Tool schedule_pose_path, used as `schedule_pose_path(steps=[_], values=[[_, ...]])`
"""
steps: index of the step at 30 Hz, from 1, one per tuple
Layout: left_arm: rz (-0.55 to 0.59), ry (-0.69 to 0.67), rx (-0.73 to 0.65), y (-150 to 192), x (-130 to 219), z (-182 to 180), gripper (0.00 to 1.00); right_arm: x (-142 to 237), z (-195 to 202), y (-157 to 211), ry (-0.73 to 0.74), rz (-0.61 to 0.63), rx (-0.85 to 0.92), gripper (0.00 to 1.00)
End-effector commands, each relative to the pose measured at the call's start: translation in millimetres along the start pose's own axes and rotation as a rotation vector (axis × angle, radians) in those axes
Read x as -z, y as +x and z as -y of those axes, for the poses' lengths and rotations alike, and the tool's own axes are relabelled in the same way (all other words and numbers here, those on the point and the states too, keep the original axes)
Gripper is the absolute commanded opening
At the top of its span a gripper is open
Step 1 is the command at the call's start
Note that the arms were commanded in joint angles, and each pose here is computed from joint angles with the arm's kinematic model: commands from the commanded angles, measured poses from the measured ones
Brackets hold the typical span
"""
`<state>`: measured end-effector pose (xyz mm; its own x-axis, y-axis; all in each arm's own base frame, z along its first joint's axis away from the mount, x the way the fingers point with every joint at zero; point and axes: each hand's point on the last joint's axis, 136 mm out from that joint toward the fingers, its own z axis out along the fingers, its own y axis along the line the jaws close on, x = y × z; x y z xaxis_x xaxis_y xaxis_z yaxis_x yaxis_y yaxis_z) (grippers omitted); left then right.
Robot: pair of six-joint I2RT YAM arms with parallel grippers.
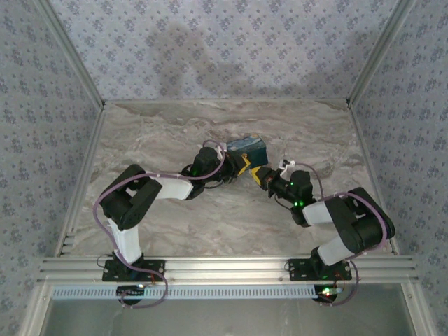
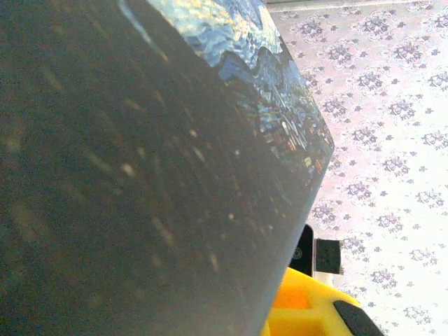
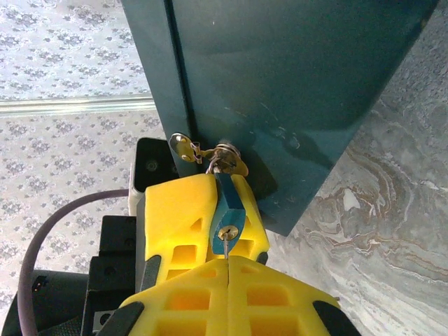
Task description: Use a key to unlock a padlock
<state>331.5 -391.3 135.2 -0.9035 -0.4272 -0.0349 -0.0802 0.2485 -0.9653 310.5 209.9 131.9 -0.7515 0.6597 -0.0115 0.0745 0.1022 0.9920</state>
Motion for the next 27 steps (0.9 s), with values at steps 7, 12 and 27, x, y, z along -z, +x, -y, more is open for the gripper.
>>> schedule_pose_path(steps=[7, 12, 27], values=[[-0.064, 0.12, -0.03, 15, -1, 30, 0.01, 6, 6, -13, -0.004, 0.103, -0.06, 0.0], [-0.063, 0.124, -0.029, 16, 0, 30, 0.01, 9, 8, -16, -0.004, 0.117, -0.067, 0.0], [-0.064, 0.141, -0.027, 16, -1, 34, 0.01, 7, 13, -14, -0.007, 0.127, -0.144, 0.0]])
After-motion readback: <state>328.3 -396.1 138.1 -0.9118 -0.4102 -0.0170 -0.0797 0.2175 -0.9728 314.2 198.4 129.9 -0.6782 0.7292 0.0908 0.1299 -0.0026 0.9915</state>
